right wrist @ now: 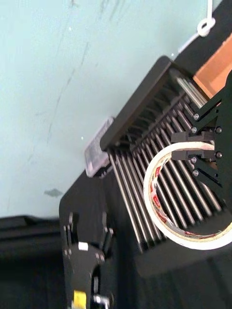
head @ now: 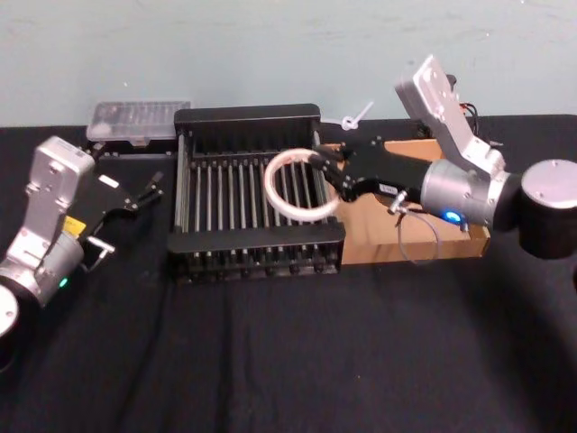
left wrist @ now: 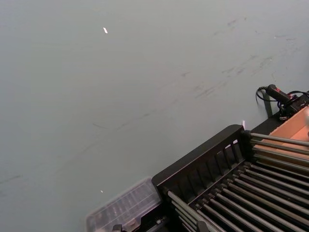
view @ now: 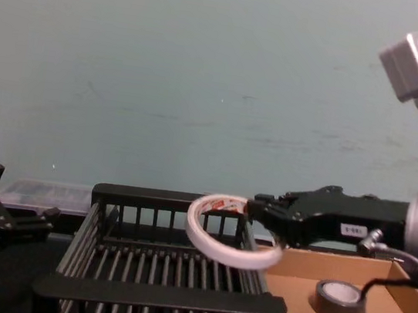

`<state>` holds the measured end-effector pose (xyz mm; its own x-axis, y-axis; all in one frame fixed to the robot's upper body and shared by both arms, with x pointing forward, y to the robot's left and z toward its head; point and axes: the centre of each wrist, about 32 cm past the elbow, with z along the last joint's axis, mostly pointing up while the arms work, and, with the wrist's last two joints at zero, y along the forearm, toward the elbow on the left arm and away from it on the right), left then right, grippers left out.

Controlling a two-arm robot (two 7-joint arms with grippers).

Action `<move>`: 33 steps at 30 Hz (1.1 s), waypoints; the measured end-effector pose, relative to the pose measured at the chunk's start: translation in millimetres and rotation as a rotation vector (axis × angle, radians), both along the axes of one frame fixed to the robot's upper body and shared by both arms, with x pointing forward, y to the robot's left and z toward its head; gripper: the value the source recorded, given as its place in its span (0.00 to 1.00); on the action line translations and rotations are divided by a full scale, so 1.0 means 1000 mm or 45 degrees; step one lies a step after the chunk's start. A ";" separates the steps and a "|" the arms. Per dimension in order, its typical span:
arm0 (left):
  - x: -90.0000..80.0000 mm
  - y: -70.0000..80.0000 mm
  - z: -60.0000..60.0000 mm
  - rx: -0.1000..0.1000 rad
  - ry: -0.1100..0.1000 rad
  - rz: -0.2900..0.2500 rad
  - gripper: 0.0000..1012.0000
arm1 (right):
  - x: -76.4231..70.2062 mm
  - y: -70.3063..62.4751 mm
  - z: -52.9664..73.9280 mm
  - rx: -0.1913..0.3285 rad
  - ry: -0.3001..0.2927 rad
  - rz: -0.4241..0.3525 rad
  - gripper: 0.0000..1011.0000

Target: Pick up the white tape and place it into the black box , Pick up the silver tape and place it into the brown box.

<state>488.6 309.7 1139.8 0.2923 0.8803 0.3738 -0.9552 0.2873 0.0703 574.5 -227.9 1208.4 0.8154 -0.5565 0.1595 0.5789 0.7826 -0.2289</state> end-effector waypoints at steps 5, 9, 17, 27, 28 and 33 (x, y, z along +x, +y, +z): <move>0.000 0.000 0.000 0.000 0.000 0.000 0.99 | 0.017 0.010 0.002 -0.002 0.005 -0.047 0.10; 0.000 0.000 0.000 0.000 0.000 0.000 0.99 | 0.028 0.021 0.003 -0.020 0.031 -0.088 0.10; 0.000 0.000 0.000 0.000 0.000 0.000 0.99 | 0.044 0.039 0.003 -0.063 0.084 -0.126 0.10; 0.000 0.000 0.000 0.000 0.000 0.000 0.99 | 0.055 0.054 -0.002 -0.092 0.128 -0.140 0.10; 0.000 0.000 0.000 0.000 0.000 0.000 0.99 | 0.056 0.055 -0.002 -0.093 0.128 -0.141 0.10; 0.000 0.000 0.000 0.000 0.000 0.000 0.99 | 0.056 0.055 -0.002 -0.096 0.127 -0.143 0.10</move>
